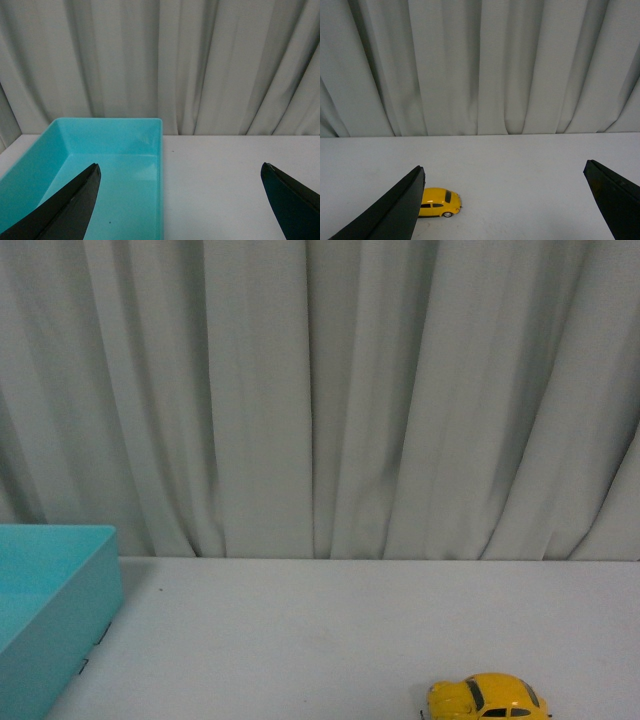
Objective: Wind up and store yellow beetle toy
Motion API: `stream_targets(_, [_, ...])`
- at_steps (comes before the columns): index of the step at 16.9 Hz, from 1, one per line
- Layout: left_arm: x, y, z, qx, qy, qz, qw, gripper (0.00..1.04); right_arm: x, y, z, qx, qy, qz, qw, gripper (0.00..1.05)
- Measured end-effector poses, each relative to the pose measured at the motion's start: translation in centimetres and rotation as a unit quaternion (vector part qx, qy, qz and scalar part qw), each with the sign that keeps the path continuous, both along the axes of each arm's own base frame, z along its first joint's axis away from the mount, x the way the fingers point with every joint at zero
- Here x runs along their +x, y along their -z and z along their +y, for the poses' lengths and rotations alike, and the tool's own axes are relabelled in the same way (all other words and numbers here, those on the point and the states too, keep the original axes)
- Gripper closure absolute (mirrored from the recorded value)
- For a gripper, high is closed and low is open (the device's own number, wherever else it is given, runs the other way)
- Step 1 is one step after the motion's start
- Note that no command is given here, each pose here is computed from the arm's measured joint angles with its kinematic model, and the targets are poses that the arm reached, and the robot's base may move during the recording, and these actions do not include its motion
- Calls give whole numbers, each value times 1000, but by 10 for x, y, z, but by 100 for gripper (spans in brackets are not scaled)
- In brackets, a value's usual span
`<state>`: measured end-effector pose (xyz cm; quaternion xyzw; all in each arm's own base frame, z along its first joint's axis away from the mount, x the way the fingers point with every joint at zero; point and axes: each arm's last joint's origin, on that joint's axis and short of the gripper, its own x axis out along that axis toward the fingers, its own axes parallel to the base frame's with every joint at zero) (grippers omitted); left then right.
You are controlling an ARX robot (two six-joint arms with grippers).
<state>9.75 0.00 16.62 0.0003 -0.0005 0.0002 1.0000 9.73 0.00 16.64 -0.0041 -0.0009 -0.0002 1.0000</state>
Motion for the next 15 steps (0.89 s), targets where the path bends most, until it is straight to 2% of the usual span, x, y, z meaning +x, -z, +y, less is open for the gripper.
stream_targets(11, [0,0,0,0,0,0,1000,7,0,0,0,1,1,2,1000,7])
stream_targets(13, [0,0,0,0,0,0,1000,7,12,-3,-11,38,50,58,996,7])
stream_targets(14, [0,0,0,0,1,-1,1000,7,21,-10,-23,47,80,55,994,7])
stream_targets(15, [0,0,0,0,0,0,1000,7,41,-26,-49,54,122,33,990,7])
